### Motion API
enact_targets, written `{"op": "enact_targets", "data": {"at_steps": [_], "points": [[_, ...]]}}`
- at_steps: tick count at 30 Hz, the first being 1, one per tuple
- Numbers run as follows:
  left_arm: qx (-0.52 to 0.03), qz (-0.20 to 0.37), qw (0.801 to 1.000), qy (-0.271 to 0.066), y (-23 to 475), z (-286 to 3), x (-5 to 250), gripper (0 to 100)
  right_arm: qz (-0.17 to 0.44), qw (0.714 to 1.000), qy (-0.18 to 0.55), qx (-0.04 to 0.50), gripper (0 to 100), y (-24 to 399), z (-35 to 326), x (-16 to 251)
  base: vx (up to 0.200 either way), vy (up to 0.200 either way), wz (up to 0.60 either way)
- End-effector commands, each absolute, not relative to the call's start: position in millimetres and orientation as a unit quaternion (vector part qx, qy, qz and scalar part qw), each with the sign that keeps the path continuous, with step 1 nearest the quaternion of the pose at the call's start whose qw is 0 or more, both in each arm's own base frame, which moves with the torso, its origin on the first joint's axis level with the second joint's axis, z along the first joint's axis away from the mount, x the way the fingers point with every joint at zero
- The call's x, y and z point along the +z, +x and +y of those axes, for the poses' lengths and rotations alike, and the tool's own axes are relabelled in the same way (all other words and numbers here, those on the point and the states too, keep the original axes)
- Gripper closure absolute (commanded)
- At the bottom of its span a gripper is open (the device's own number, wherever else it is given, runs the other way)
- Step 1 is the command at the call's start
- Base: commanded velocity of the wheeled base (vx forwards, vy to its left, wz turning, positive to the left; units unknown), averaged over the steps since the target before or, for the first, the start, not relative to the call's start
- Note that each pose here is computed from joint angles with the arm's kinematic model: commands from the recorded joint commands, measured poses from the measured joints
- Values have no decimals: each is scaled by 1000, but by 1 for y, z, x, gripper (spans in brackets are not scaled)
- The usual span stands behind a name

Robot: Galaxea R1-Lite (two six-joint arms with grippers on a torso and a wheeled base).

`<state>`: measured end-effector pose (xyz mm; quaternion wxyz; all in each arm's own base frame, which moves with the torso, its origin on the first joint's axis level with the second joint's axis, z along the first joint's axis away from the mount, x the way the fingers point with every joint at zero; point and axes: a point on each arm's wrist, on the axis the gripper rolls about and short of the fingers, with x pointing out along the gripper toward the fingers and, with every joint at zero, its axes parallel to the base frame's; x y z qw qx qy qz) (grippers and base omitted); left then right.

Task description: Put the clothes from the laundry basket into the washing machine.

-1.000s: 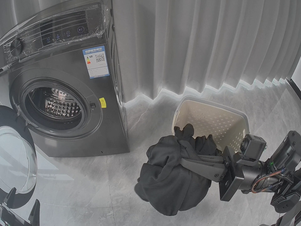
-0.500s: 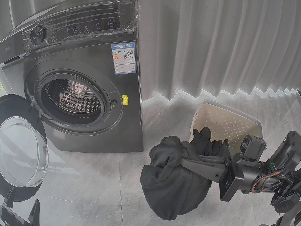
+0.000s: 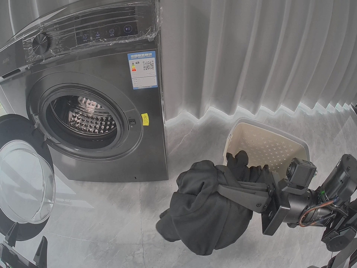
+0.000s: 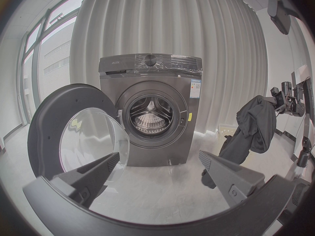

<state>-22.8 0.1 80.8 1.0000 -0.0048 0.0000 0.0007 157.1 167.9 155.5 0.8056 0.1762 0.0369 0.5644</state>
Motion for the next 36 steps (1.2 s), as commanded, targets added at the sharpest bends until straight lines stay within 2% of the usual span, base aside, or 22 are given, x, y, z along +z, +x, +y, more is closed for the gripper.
{"op": "enact_targets", "data": {"at_steps": [1,3,14,20,36], "points": [[2,0,1000,-4,-23,0,75,0,37,807,176,563,100,158,167,155,0,200,0],[2,0,1000,-3,-23,0,75,0,36,807,176,562,100,158,167,156,0,200,0],[3,1,1000,-1,-23,0,75,0,38,811,176,556,100,161,166,154,0,0,0],[3,0,1000,-1,-23,0,75,0,38,812,173,555,100,161,165,153,0,0,600],[2,0,1000,-2,-23,0,75,0,43,813,172,555,100,160,164,151,0,0,0]]}}
